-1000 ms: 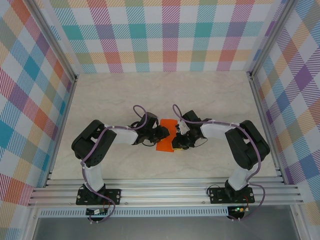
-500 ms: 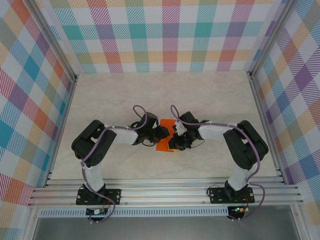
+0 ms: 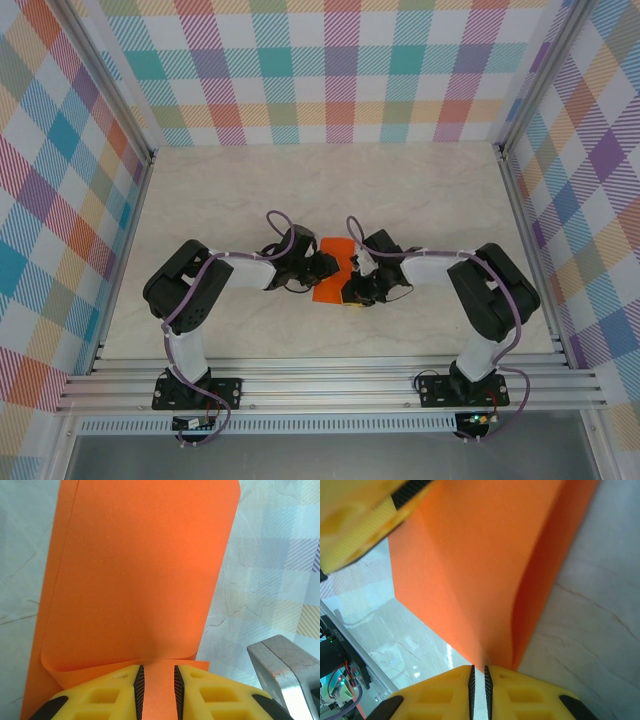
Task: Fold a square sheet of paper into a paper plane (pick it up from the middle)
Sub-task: Fold the triangle a second time at the center of the table.
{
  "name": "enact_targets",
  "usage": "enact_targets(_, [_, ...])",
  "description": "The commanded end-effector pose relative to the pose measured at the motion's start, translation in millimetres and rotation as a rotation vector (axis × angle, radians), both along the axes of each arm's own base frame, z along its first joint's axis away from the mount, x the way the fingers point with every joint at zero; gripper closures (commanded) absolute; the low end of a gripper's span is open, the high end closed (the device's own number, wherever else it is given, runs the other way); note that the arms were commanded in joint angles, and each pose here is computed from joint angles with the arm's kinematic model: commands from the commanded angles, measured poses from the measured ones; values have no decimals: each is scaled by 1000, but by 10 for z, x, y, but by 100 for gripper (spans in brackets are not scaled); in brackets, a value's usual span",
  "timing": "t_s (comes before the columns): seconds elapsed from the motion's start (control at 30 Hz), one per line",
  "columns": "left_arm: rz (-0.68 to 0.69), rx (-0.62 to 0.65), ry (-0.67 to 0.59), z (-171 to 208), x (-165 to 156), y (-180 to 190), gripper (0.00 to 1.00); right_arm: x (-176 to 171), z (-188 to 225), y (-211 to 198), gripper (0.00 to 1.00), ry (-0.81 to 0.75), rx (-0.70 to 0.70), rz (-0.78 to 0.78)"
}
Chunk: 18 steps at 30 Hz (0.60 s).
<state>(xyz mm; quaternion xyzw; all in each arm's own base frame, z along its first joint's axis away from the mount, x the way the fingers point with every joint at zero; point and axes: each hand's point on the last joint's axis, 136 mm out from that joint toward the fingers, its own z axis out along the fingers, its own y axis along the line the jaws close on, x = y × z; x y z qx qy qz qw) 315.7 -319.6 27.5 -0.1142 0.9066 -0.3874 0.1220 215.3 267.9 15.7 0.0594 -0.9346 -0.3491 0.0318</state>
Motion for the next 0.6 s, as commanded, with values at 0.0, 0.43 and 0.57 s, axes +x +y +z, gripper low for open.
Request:
enact_targets(0.0, [-4, 65, 49, -232, -140, 99, 75, -213, -108, -258, 83, 93, -95, -49])
enact_targets(0.43, [-7, 50, 46, -215, -120, 64, 75, 203, 460, 149, 84, 10, 119, -51])
enact_targets(0.57, [-7, 46, 44, -199, -114, 56, 75, 286, 287, 145, 84, 22, 66, -59])
